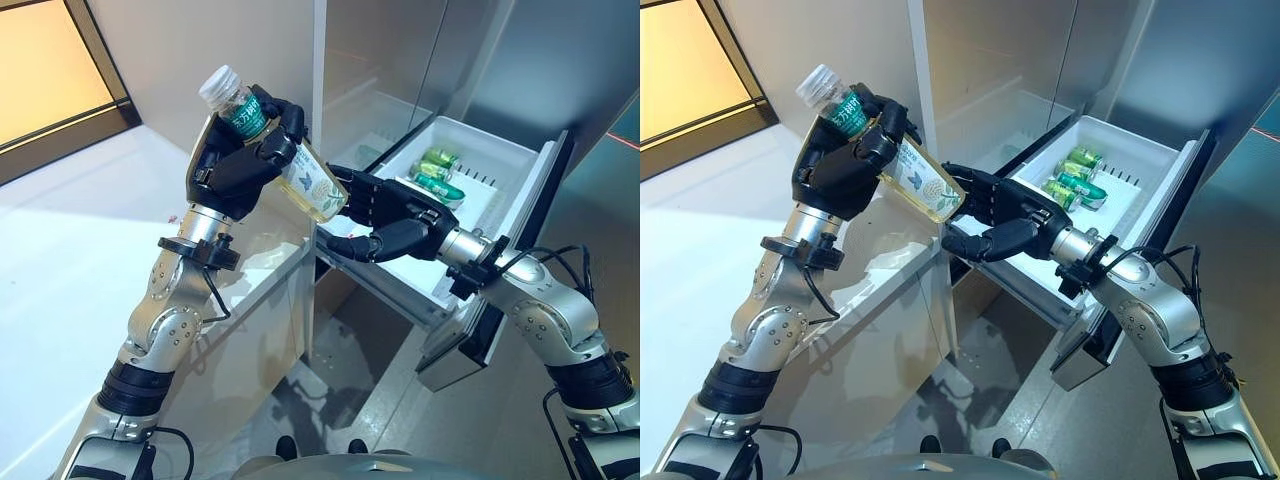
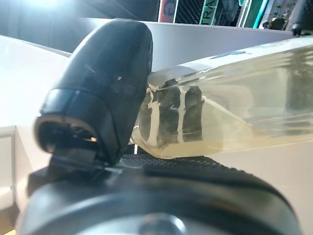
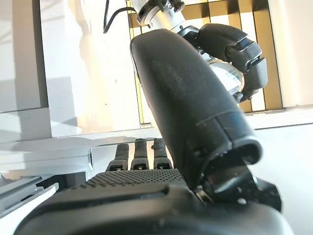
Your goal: Put drinks into fridge and close the fridge
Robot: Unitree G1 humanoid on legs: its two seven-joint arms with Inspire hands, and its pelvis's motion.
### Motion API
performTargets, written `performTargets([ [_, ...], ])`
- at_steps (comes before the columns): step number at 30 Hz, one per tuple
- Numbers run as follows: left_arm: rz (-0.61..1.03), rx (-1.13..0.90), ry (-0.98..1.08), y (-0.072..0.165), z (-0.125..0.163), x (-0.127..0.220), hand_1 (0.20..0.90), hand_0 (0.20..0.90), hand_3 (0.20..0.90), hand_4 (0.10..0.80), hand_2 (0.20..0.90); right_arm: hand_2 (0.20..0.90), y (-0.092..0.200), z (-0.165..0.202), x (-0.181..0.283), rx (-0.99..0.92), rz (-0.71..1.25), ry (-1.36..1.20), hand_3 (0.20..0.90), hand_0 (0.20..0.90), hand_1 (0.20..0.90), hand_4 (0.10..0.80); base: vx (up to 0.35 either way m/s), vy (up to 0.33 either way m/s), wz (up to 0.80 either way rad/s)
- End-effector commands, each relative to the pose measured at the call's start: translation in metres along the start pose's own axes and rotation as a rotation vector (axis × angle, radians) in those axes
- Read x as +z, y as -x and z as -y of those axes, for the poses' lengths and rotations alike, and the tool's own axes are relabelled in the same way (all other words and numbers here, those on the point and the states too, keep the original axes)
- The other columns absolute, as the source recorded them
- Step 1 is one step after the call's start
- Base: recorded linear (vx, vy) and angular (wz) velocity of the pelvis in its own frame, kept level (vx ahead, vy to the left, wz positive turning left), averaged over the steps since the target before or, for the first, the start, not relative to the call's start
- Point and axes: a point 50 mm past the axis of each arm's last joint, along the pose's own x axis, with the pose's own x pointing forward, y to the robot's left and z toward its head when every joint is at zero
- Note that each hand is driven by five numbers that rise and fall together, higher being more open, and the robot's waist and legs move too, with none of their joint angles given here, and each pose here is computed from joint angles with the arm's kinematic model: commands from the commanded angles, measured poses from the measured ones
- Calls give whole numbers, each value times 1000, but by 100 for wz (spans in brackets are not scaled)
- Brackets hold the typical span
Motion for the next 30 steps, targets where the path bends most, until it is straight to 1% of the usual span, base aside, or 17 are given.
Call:
performTargets([
  [1, 184, -226, -92, -45, 43, 28, 300, 300, 200, 100, 300, 900, -12, -18, 40, 131, 178, 74, 900, 900, 900, 800, 0, 0, 0],
  [4, 174, -243, -139, -48, 47, 27, 300, 300, 200, 100, 300, 900, -14, -21, 40, 148, 174, 87, 900, 900, 900, 800, 5, -16, -3],
  [8, 116, -274, -204, -52, 52, 17, 300, 300, 200, 100, 300, 900, -20, -27, 42, 176, 161, 100, 900, 900, 900, 800, 9, -23, -11],
  [14, 58, -314, -231, -50, 55, 3, 300, 300, 200, 100, 300, 900, -26, -32, 36, 198, 110, 90, 900, 900, 900, 800, 4, -11, -7],
  [19, 74, -333, -258, -51, 61, -1, 300, 300, 200, 100, 300, 900, -32, -37, 28, 215, 66, 28, 900, 900, 900, 800, 0, -10, -5],
  [22, 79, -359, -271, -51, 69, -6, 300, 300, 200, 100, 300, 900, -37, -42, 19, 223, 35, -26, 900, 900, 900, 800, 2, -25, -8],
  [30, 48, -396, -261, -51, 82, -23, 300, 300, 200, 100, 300, 900, -47, -52, 14, 225, 44, -101, 900, 900, 900, 800, -9, -10, -2],
])
